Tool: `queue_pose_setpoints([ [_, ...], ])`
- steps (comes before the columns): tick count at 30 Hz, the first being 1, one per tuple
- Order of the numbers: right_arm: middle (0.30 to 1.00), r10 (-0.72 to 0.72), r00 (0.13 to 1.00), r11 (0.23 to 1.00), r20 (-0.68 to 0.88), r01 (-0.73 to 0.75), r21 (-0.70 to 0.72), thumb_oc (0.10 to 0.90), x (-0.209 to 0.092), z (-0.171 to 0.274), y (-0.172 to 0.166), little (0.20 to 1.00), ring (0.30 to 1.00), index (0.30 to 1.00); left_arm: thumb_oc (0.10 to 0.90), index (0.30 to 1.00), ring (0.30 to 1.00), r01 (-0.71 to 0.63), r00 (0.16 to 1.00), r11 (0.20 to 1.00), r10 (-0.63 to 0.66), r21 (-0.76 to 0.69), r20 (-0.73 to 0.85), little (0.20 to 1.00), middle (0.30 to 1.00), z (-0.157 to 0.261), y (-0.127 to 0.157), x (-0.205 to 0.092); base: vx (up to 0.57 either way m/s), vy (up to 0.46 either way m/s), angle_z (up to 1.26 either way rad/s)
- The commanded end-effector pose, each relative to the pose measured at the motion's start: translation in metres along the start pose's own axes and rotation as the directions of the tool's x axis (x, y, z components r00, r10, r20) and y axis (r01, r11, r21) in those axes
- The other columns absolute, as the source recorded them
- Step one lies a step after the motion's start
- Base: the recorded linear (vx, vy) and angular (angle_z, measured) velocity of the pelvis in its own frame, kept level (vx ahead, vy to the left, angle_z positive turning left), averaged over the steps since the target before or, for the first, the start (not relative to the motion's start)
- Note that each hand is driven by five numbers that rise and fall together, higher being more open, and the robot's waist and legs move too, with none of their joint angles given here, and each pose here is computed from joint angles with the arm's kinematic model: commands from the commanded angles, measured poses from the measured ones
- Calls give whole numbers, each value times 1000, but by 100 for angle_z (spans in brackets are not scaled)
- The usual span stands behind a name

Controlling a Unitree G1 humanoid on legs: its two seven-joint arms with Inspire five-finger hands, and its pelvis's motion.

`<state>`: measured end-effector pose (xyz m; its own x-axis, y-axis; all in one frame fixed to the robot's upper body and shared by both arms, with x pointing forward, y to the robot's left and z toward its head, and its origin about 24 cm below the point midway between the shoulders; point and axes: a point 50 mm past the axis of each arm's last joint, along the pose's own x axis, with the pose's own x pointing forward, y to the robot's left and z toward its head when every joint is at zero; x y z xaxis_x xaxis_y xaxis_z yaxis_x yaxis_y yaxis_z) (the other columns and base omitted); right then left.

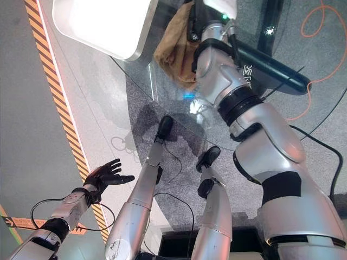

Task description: Wipe the table with a cloth and put it in the basket.

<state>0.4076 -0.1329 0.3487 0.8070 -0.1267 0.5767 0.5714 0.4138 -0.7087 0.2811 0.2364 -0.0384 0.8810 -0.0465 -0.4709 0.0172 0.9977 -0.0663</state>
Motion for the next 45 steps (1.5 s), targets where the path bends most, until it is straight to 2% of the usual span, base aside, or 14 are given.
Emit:
queue_pose_setpoints([
  [1,300,-316,942,934,-111,288,-212,100,19,-50,-82,200,300,300,800,900,900,-76,993,997,77,19,-89,900,900,-31,31,-23,-4,27,3],
  [12,300,-448,834,888,-323,371,-273,100,11,-109,-115,200,300,300,800,900,900,-86,992,996,85,1,-91,900,900,-28,41,-25,0,2,0],
  [23,300,-486,713,872,-506,435,-224,100,-6,-155,-126,200,300,300,800,900,900,-113,990,993,111,-20,-91,900,900,-24,50,-26,-1,-2,-1],
  [37,300,-508,645,842,-571,513,-169,100,-14,-171,-137,200,300,300,800,900,900,-137,986,990,134,-32,-95,900,900,-22,58,-28,-4,-12,-5],
  [45,300,-514,655,832,-554,538,-135,100,-12,-169,-140,200,300,300,800,900,900,-123,989,991,118,-45,-92,900,900,-23,59,-29,-2,0,-10],
])
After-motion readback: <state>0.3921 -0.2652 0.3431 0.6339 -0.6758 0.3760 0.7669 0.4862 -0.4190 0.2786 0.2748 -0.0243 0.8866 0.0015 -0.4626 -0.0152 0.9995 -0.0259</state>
